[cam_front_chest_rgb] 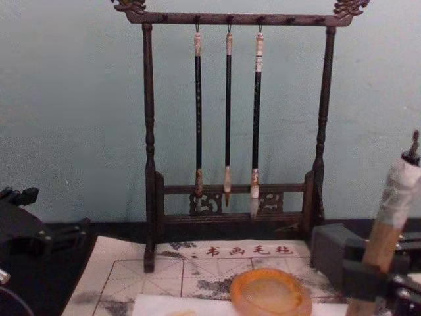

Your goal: Pick up the brush from the inkstone, write on the paper, then place the brush back to its original position.

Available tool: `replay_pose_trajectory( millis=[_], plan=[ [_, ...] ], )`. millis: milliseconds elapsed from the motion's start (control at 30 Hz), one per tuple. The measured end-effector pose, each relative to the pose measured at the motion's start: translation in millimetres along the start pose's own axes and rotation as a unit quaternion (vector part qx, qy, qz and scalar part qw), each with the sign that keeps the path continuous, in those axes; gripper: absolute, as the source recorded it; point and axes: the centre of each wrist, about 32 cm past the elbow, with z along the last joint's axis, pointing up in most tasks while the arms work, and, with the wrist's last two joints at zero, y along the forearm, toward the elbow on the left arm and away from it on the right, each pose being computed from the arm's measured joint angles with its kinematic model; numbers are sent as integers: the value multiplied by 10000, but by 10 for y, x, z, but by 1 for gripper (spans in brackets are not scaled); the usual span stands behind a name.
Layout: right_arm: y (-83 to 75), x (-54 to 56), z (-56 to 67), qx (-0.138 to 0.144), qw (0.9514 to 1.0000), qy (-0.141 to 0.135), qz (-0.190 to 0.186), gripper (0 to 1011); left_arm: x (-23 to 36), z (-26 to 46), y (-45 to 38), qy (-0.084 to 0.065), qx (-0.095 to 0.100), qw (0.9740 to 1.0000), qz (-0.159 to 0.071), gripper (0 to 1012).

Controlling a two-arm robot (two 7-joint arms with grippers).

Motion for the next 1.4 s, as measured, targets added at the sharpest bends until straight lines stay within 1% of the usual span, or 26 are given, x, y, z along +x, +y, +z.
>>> replay_pose_trajectory(
  millis=[233,400,633,733,800,833,933,1033,1167,1200,1267,1300,1400],
  plan=[
    [-19,2,4,17,10000,-8,-28,198,0,0,0,0,0,10000,0,1001],
    [-32,-4,40,103,9999,-18,-27,199,0,0,0,0,0,10000,0,1001],
    [-42,-12,143,346,9994,-83,22,198,0,0,0,0,0,10000,0,1001],
    [-49,4,188,464,9989,-95,-3,199,0,0,0,0,0,10000,1,1001],
    [-52,29,211,566,9984,-51,-37,199,0,0,0,0,0,10000,0,1001],
    [-52,52,219,640,9979,21,-78,198,0,0,0,0,0,10000,0,1001],
    [-54,85,220,719,9972,133,-147,199,0,0,0,0,0,10000,0,1001],
    [-59,160,211,851,9953,346,-319,199,0,0,0,0,0,10000,0,1001],
    [-61,223,204,959,9928,521,-484,199,0,0,0,0,0,10000,0,1001],
    [-62,253,198,1013,9913,619,-572,199,0,0,0,0,0,10000,0,1001],
    [-64,281,187,1053,9897,710,-663,199,0,0,0,0,0,10000,0,1001],
    [-60,308,174,1096,9877,818,-758,199,0,0,0,0,0,10000,0,1001],
    [-51,348,143,1142,9840,991,-942,198,0,0,0,0,0,10000,0,1001]
  ],
)
